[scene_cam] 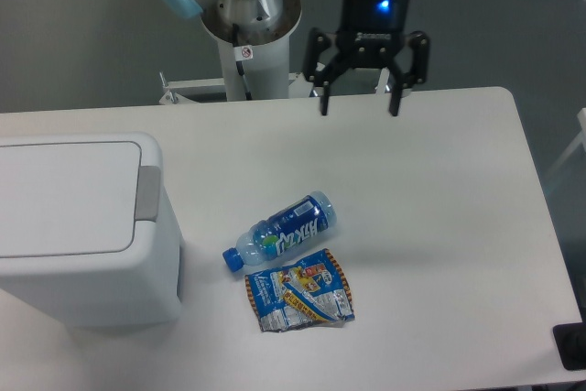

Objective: Open the trash can
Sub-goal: 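Move the open gripper across the table toward the trash can lid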

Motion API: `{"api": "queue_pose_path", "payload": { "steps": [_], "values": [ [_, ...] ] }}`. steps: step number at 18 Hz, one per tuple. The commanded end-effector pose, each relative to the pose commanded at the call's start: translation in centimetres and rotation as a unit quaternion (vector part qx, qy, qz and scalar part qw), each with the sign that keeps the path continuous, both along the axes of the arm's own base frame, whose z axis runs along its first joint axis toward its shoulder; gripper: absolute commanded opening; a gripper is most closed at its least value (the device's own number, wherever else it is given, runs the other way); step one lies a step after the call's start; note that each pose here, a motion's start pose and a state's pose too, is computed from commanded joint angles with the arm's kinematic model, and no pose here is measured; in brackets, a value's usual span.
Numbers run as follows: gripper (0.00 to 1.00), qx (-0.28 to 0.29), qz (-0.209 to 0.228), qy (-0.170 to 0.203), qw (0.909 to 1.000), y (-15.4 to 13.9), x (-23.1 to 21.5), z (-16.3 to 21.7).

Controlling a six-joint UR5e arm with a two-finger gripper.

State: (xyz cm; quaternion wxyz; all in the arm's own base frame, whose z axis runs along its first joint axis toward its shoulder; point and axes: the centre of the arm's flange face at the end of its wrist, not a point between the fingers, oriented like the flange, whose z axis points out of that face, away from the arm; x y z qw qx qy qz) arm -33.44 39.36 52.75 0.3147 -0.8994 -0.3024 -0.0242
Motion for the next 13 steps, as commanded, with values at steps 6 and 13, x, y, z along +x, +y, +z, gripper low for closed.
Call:
{"api": "queue_pose_path", "payload": {
  "steps": [6, 13],
  "values": [
    [1.00, 0.004, -0.027, -0.023, 0.9994, 5.9, 3.1, -1.1],
    [1.00, -0.006, -0.090, -0.034, 0.9954, 12.4, 5.9, -2.7]
  ]
}}
